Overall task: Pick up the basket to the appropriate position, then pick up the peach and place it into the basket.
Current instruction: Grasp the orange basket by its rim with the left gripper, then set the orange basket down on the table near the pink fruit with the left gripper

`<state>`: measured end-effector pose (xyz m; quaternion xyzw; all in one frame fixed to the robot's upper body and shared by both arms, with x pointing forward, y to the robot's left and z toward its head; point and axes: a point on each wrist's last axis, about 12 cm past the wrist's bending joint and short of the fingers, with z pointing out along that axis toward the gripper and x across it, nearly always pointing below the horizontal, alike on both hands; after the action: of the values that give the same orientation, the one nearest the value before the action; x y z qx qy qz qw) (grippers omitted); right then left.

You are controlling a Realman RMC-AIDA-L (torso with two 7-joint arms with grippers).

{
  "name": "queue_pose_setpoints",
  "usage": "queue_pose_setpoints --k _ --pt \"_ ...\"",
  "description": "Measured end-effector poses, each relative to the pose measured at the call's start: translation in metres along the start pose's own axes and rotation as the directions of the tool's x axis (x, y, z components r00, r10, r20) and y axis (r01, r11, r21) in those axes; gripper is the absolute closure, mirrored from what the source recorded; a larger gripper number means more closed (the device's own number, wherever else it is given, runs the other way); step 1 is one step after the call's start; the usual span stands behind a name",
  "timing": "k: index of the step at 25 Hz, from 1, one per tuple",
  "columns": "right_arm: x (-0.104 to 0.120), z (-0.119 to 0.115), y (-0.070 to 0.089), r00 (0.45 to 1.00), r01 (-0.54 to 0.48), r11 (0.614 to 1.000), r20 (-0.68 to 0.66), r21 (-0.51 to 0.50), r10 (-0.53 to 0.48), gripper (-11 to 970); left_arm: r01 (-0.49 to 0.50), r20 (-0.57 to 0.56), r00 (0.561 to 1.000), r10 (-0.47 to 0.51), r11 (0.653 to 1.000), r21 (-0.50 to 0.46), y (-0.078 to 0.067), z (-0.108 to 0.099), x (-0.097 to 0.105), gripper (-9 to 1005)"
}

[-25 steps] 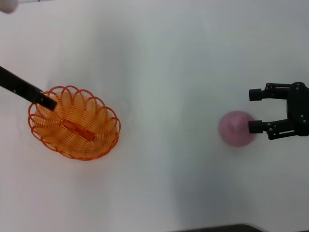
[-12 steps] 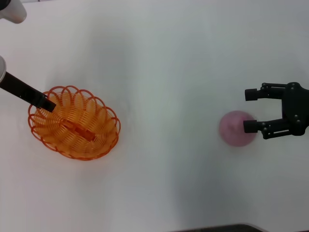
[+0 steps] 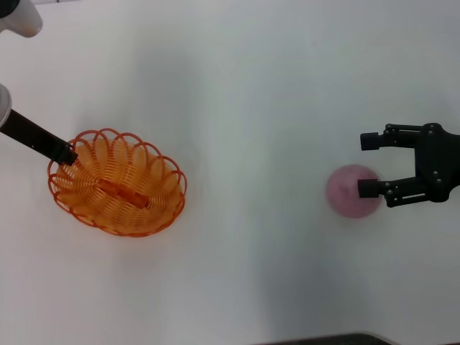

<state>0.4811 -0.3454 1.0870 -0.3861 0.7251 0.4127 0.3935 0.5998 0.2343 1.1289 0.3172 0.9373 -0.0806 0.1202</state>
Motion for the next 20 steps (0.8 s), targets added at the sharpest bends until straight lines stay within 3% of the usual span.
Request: queue_pose_setpoints --k 7,12,16,20 --pt "-0.001 0.000 -0.001 1.000 0.002 1.000 0.004 0.002 -0.002 20 0.024 0.006 1.000 -0.025 1.000 0.012 0.000 -0.003 -0.001 897" --pt "-0.001 0.001 -0.001 1.000 0.021 1.000 0.007 0.004 -0.021 20 0.089 0.069 0.993 -0.098 0.988 0.129 0.004 -0.026 -0.007 901" --pt "-0.002 0.001 -0.001 0.999 0.041 0.999 0.009 0.001 -0.041 20 0.137 0.152 0.970 -0.190 0.942 0.306 0.005 -0.053 -0.015 910" --pt "-0.004 0.000 0.000 0.999 0.050 0.999 0.018 -0.005 -0.050 20 0.196 0.201 0.932 -0.301 0.887 0.417 0.005 -0.064 -0.018 942"
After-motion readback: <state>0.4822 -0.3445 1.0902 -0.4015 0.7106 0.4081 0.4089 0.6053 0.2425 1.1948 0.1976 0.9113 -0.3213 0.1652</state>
